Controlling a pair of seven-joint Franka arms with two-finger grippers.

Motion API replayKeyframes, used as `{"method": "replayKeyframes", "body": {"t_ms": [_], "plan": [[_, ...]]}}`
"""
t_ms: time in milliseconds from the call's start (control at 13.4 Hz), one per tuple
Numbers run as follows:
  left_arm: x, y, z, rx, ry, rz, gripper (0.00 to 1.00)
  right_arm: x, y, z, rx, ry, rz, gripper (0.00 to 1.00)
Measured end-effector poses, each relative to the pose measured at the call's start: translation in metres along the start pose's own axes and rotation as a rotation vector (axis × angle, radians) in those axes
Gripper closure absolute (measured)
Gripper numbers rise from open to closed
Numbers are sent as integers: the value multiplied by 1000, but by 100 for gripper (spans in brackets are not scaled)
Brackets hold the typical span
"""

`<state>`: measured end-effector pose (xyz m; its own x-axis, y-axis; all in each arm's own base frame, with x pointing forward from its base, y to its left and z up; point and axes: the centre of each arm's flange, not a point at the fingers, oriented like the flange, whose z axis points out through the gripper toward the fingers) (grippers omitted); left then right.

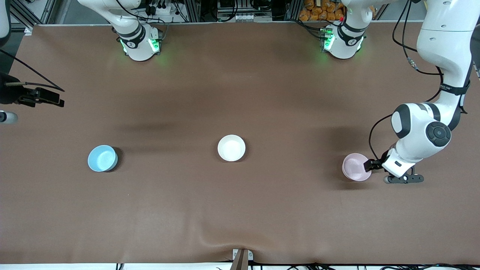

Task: Stack pink and blue bowls on white bowl
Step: 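Reach the left gripper down to the pink bowl rim and grasp it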

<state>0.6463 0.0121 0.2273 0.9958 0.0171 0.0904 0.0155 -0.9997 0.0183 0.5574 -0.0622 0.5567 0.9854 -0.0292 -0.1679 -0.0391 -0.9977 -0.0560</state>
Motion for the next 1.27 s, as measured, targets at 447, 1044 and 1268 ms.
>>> {"method": "replayKeyframes", "body": {"t_ms": [447,1044,1268], "plan": [[-4,7,14,-5,-22,9,54,7,1,4,-3,20,0,0],[-5,9,19,-9,-33,15,97,13,3,20,-6,64,4,0],[-5,9,19,-9,-32,17,97,-5,4,-3,-5,87,7,0]]}}
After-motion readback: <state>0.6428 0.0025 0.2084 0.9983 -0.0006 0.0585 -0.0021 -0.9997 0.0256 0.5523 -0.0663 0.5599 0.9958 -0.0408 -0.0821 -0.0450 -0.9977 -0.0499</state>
